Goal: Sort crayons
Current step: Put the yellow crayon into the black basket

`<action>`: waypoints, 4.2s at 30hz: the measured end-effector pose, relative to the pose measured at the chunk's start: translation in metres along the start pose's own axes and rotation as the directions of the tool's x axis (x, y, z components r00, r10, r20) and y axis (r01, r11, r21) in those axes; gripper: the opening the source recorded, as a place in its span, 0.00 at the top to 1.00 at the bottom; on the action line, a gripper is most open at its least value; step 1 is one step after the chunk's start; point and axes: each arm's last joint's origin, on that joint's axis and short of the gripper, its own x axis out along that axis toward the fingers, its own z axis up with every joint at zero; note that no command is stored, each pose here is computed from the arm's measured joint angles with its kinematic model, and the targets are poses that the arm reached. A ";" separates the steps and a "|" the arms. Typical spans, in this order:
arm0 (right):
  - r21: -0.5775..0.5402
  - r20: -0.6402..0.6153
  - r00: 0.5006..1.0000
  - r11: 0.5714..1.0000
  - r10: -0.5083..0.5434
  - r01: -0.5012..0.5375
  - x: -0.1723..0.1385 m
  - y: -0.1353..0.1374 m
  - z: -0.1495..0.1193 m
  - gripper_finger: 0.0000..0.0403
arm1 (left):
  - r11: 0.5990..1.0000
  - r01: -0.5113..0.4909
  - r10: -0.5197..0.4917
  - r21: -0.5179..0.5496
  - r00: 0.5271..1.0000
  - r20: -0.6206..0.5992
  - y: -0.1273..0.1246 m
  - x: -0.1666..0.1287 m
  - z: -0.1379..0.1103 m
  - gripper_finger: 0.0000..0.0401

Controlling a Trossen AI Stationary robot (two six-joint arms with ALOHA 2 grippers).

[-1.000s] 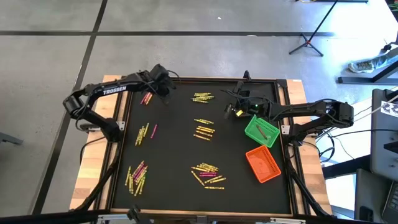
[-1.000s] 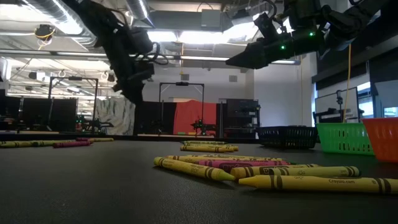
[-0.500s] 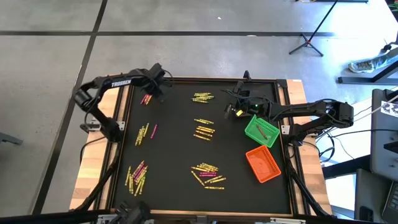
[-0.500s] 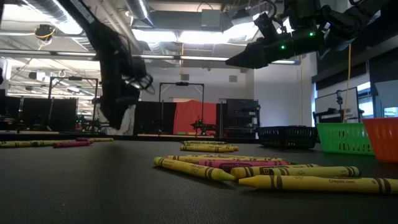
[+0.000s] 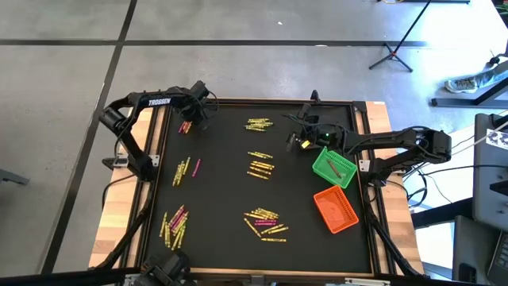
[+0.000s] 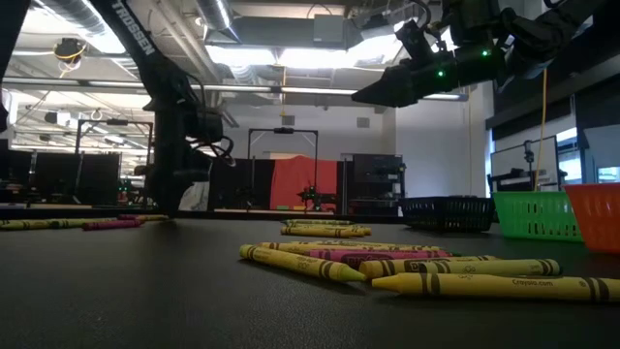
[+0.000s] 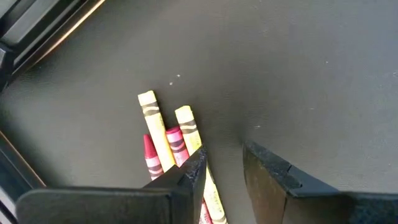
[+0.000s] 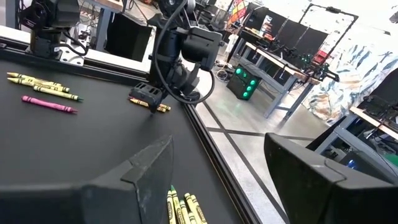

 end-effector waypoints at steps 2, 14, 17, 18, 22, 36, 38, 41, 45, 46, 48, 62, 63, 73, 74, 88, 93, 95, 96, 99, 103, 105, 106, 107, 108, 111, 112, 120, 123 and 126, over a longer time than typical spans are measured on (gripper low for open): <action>-0.001 -0.002 1.000 1.000 0.000 0.000 0.000 0.000 0.000 0.38 | 1.000 0.005 -0.005 0.002 1.000 0.003 -0.001 0.000 0.000 0.78; 0.011 -0.004 1.000 1.000 0.000 0.000 0.000 0.000 0.000 0.38 | 0.999 0.020 -0.021 -0.036 1.000 -0.019 0.007 0.001 -0.001 0.78; 0.012 -0.004 1.000 1.000 0.000 0.000 0.000 0.000 0.000 0.38 | 0.998 0.036 -0.037 -0.046 0.999 -0.017 0.009 0.001 -0.001 0.78; 0.012 -0.004 1.000 1.000 0.000 0.000 0.000 0.000 0.000 0.38 | 0.998 0.036 -0.036 -0.048 0.999 -0.015 0.010 0.001 -0.001 0.78; 0.012 -0.004 1.000 1.000 0.001 -0.001 0.000 0.000 0.000 0.38 | 0.998 0.019 -0.020 -0.056 1.000 -0.007 0.012 0.001 0.000 0.78; 0.013 -0.005 1.000 1.000 0.001 -0.001 0.000 0.000 0.000 0.38 | 0.995 0.093 -0.094 -0.046 0.996 -0.013 0.010 0.001 -0.001 0.78; 0.013 -0.004 1.000 1.000 0.001 -0.001 0.000 0.000 0.000 0.38 | 0.995 0.093 -0.094 -0.046 0.995 -0.016 0.010 0.002 -0.002 0.78; 0.013 -0.004 1.000 1.000 0.001 -0.001 0.000 0.000 0.000 0.38 | 0.994 0.107 -0.109 -0.033 0.993 -0.036 0.009 0.006 -0.008 0.78; 0.013 -0.004 1.000 1.000 0.001 -0.001 0.000 0.000 0.000 0.38 | 0.993 0.111 -0.113 -0.029 0.993 -0.040 0.008 0.008 -0.011 0.78; 0.013 -0.004 1.000 1.000 0.001 -0.001 0.000 0.000 0.000 0.38 | 0.993 0.112 -0.113 -0.026 0.993 -0.040 0.008 0.008 -0.011 0.79; 0.013 -0.004 1.000 1.000 0.001 -0.001 0.000 0.000 0.000 0.38 | 0.994 0.113 -0.113 -0.013 0.993 -0.035 0.008 0.008 -0.010 0.80; 0.019 -0.004 1.000 1.000 0.001 -0.001 0.000 0.000 0.000 0.38 | 0.996 0.075 -0.074 0.042 0.997 -0.024 0.003 0.008 -0.010 0.98; 0.019 0.000 1.000 1.000 -0.001 0.001 0.000 0.000 0.000 0.38 | 0.996 0.072 -0.071 0.049 0.997 -0.024 0.001 0.007 -0.010 0.98; 0.043 0.027 0.999 0.999 -0.017 0.016 0.000 -0.001 0.003 0.38 | 0.967 0.106 -0.131 0.232 0.987 0.097 -0.019 -0.027 -0.012 0.98; 0.047 0.029 1.000 0.999 -0.011 0.010 0.000 -0.001 0.003 0.38 | 0.963 0.101 -0.133 0.251 0.984 0.116 -0.022 -0.032 -0.013 0.98; 0.045 0.043 0.997 0.997 0.068 -0.070 0.000 0.002 0.002 0.35 | 0.722 0.110 -0.581 0.683 0.633 0.512 -0.097 -0.090 -0.017 0.98; 0.041 0.090 0.986 0.989 0.141 -0.145 0.000 0.004 0.004 0.35 | 0.640 0.048 -0.709 0.767 0.422 0.565 -0.121 -0.097 -0.022 0.98; 0.043 0.105 0.980 0.984 0.169 -0.175 0.000 0.005 0.005 0.36 | 0.606 0.021 -0.744 0.795 0.370 0.557 -0.130 -0.100 -0.027 0.98; 0.045 0.116 0.978 0.982 0.176 -0.182 0.000 0.005 0.005 0.36 | 0.592 0.004 -0.756 0.806 0.349 0.554 -0.134 -0.103 -0.028 0.98; 0.057 0.130 0.976 0.981 0.176 -0.184 0.000 0.005 0.006 0.40 | 0.565 -0.031 -0.787 0.824 0.278 0.550 -0.146 -0.111 -0.033 0.98; 0.065 0.147 0.966 0.973 0.212 -0.223 0.004 0.008 0.003 0.44 | 0.545 -0.075 -0.820 0.835 0.164 0.549 -0.158 -0.125 -0.038 0.98; 0.063 0.176 0.954 0.964 0.244 -0.258 0.007 0.010 0.001 0.46 | 0.542 -0.095 -0.829 0.835 0.103 0.550 -0.164 -0.131 -0.039 0.98; 0.059 0.193 0.947 0.960 0.257 -0.273 0.009 0.012 0.000 0.47 | 0.544 -0.088 -0.831 0.834 0.078 0.550 -0.166 -0.133 -0.040 0.98; 0.055 0.211 0.942 0.959 0.262 -0.279 0.011 0.013 -0.001 0.48 | 0.548 -0.071 -0.832 0.833 0.055 0.552 -0.167 -0.134 -0.039 0.98; 0.052 0.229 0.937 0.958 0.263 -0.281 0.013 0.014 -0.001 0.48 | 0.551 -0.059 -0.832 0.832 0.038 0.554 -0.169 -0.135 -0.039 0.98; 0.066 0.263 0.929 0.956 0.260 -0.286 0.021 0.015 -0.001 0.50 | 0.556 -0.065 -0.830 0.828 0.005 0.558 -0.175 -0.132 -0.037 0.98; 0.070 0.270 0.922 0.949 0.278 -0.307 0.024 0.016 -0.001 0.50 | 0.559 -0.070 -0.828 0.826 0.003 0.561 -0.179 -0.128 -0.037 0.98; 0.078 0.266 0.880 0.901 0.393 -0.426 0.046 0.026 -0.008 0.58 | 0.600 -0.043 -0.800 0.799 -0.060 0.597 -0.193 -0.122 -0.036 0.98; 0.074 0.270 0.876 0.899 0.399 -0.432 0.047 0.027 -0.008 0.63 | 0.591 -0.041 -0.806 0.805 -0.050 0.590 -0.194 -0.121 -0.037 0.98; 0.068 0.288 0.872 0.900 0.395 -0.430 0.046 0.026 -0.006 0.71 | 0.591 -0.043 -0.806 0.805 -0.035 0.590 -0.194 -0.120 -0.037 0.98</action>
